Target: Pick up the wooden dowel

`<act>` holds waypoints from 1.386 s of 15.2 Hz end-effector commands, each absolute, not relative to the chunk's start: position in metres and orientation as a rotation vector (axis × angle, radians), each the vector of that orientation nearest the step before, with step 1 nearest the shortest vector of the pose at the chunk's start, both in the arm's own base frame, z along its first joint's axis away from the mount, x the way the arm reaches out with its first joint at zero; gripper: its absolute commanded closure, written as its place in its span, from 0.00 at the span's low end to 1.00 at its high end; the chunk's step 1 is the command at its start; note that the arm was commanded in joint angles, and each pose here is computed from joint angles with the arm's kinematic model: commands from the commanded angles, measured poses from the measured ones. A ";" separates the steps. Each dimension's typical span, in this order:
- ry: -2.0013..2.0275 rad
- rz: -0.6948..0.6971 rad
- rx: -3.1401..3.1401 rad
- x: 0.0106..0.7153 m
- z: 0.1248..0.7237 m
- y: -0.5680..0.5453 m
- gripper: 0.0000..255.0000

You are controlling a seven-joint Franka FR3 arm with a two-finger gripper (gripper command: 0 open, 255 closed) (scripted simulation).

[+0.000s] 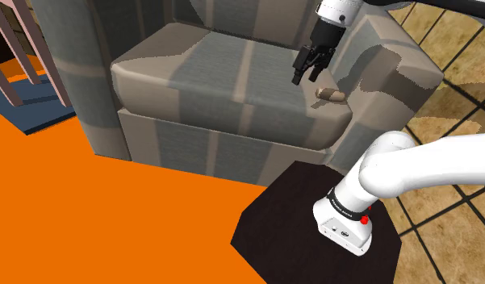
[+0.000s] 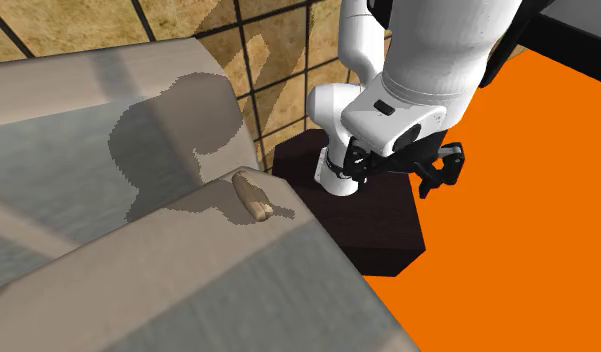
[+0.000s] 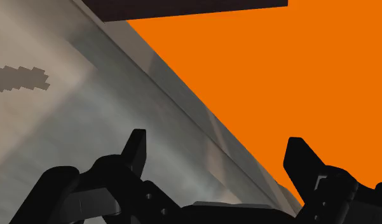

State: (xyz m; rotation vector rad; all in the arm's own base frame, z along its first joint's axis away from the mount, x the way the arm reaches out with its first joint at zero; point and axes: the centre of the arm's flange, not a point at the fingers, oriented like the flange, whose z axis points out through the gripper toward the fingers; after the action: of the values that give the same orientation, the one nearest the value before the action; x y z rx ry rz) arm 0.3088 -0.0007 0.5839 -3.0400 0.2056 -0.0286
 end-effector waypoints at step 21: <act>-0.812 -0.036 -3.131 0.270 0.517 -0.215 0.00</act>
State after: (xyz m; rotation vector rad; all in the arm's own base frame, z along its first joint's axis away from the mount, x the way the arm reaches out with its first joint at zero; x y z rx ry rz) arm 0.2665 -0.2109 0.5266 -3.1479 -0.7363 -0.0454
